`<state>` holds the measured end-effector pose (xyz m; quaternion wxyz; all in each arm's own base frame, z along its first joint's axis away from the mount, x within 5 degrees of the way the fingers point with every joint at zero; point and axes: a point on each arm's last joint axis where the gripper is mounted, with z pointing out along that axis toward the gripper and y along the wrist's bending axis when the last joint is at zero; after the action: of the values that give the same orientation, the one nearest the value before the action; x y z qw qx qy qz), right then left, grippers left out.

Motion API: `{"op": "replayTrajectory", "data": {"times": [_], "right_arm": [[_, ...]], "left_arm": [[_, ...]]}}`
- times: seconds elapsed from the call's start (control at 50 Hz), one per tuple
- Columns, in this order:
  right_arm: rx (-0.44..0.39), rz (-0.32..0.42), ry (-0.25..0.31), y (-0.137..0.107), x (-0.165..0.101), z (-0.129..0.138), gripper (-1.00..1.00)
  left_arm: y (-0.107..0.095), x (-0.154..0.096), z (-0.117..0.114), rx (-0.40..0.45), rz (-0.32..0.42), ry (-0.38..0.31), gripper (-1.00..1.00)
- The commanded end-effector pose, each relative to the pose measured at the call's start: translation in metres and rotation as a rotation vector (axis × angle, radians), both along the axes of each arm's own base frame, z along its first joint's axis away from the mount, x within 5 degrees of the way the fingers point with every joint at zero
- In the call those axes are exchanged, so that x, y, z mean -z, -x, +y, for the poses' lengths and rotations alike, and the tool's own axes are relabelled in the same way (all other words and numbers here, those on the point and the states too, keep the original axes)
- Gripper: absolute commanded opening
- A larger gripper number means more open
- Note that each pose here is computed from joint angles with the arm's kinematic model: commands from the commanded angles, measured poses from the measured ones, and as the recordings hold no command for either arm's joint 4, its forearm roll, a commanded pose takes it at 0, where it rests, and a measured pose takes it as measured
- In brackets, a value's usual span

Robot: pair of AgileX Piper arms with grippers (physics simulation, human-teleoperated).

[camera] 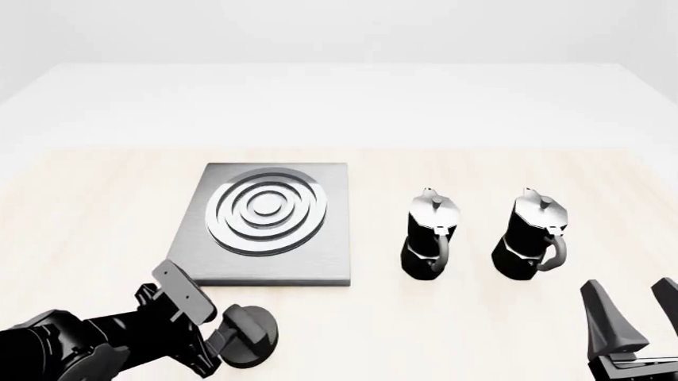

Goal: Turn off the stove.

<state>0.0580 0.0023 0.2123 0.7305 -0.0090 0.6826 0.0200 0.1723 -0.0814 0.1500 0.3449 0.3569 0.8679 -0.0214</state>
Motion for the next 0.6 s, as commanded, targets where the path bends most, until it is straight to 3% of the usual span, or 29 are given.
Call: {"op": "replayTrajectory", "data": {"times": [0.02, 0.5, 0.6], "right_arm": [[0.0, 0.0, -0.001, 0.0, 0.0, 0.0, 1.0], [-0.006, 0.001, 0.003, 0.001, 0.001, 0.0, 1.0], [-0.01, 0.003, 0.005, 0.001, 0.001, 0.001, 1.0]], "left_arm": [[-0.019, 0.002, -0.004, -0.146, 0.039, 0.09, 1.0], [-0.044, -0.006, 0.001, -0.126, 0.002, 0.026, 1.0], [-0.052, -0.018, 0.005, -0.123, -0.032, 0.011, 1.0]]}}
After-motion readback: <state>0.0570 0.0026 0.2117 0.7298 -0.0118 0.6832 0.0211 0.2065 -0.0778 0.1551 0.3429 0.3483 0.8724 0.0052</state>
